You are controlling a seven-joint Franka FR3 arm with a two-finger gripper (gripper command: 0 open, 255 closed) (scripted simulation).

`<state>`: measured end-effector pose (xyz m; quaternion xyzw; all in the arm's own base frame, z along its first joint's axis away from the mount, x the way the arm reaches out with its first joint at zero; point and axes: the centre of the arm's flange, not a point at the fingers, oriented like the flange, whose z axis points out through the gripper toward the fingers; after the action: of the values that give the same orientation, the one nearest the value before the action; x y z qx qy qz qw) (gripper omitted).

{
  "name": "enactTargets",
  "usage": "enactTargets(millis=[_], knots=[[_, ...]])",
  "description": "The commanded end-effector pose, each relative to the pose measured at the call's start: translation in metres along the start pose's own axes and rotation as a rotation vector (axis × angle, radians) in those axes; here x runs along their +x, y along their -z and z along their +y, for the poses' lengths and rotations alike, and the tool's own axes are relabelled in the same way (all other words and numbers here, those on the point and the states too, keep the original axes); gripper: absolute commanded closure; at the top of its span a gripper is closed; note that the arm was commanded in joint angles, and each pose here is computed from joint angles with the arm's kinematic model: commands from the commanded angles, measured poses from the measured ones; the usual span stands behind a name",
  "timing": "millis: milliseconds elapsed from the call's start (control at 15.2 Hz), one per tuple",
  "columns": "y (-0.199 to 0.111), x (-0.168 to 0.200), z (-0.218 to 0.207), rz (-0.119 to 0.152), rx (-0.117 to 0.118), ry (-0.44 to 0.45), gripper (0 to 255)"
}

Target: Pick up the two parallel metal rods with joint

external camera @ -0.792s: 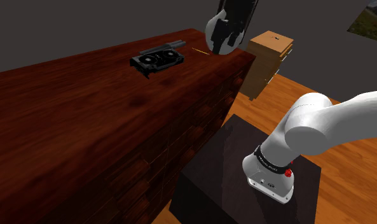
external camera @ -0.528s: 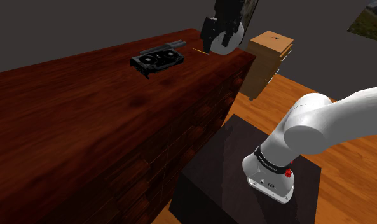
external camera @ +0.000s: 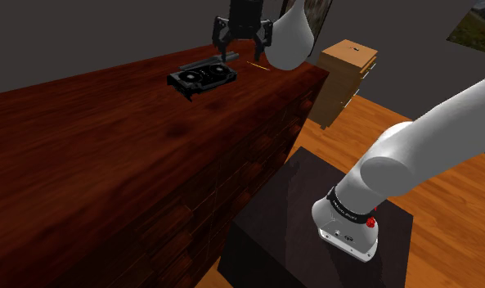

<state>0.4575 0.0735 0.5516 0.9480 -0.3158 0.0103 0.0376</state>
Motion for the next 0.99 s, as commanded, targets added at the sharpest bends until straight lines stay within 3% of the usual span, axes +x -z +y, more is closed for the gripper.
enactTargets(millis=[0,726,924], knots=[[-0.007,0.021,-0.018,-0.017,-0.001,-0.132,0],[-0.047,0.165,-0.054,-0.104,-0.009,-0.805,0],[-0.059,0.167,-0.054,-0.106,-0.009,-0.82,0]])
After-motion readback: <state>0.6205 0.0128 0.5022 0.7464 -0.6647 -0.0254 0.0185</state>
